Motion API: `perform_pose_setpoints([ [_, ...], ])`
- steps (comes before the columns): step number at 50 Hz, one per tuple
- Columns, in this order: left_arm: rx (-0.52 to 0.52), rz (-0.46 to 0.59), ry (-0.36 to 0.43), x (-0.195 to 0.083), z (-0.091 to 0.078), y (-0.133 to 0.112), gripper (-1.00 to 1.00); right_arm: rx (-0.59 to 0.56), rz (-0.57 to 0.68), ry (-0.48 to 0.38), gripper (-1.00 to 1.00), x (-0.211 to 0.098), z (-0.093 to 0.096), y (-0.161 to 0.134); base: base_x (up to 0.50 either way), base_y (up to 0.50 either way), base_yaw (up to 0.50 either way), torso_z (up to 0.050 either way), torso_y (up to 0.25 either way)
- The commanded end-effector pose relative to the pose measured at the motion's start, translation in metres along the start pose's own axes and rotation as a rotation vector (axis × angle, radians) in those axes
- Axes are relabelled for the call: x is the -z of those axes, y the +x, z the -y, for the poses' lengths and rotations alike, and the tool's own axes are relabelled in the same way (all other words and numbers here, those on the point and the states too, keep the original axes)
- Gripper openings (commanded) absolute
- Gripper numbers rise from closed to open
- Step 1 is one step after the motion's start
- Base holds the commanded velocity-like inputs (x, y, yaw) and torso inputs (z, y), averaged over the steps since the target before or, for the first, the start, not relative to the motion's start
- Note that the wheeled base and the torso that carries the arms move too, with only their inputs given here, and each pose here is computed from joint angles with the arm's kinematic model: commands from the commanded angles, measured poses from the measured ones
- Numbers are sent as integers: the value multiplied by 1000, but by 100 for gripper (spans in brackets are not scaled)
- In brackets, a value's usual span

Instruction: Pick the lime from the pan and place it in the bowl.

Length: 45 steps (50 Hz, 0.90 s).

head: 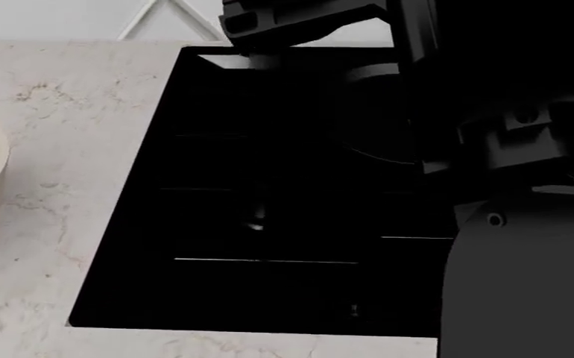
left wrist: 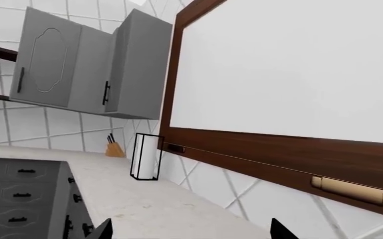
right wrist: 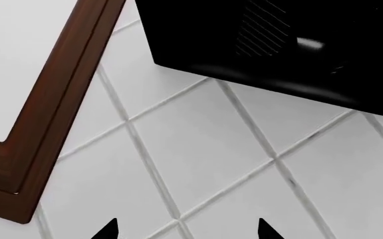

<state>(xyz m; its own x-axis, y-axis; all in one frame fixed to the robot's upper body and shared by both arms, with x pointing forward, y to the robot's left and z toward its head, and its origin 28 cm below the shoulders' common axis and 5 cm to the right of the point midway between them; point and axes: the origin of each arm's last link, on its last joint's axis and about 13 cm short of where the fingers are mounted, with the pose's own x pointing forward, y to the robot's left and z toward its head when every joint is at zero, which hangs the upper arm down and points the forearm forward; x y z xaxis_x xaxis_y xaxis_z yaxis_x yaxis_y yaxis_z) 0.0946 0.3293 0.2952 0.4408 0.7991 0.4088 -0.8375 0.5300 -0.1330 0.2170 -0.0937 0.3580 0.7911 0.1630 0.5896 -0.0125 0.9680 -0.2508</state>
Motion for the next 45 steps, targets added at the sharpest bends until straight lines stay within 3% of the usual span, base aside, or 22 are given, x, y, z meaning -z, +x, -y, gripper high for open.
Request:
perform_pose_setpoints([
  [1,-22,-4,-22,3,-4,4,100,-5,6,21,100,-3,-1,4,359,0,0,0,0],
  [33,-25,-26,-17,12,-4,5,100,-23,-1,25,100,0,-8,9,346,0,0,0,1],
  [45,-26,-37,-20,17,-7,5,100,-28,-7,22,100,1,-10,9,9,0,0,0,1],
])
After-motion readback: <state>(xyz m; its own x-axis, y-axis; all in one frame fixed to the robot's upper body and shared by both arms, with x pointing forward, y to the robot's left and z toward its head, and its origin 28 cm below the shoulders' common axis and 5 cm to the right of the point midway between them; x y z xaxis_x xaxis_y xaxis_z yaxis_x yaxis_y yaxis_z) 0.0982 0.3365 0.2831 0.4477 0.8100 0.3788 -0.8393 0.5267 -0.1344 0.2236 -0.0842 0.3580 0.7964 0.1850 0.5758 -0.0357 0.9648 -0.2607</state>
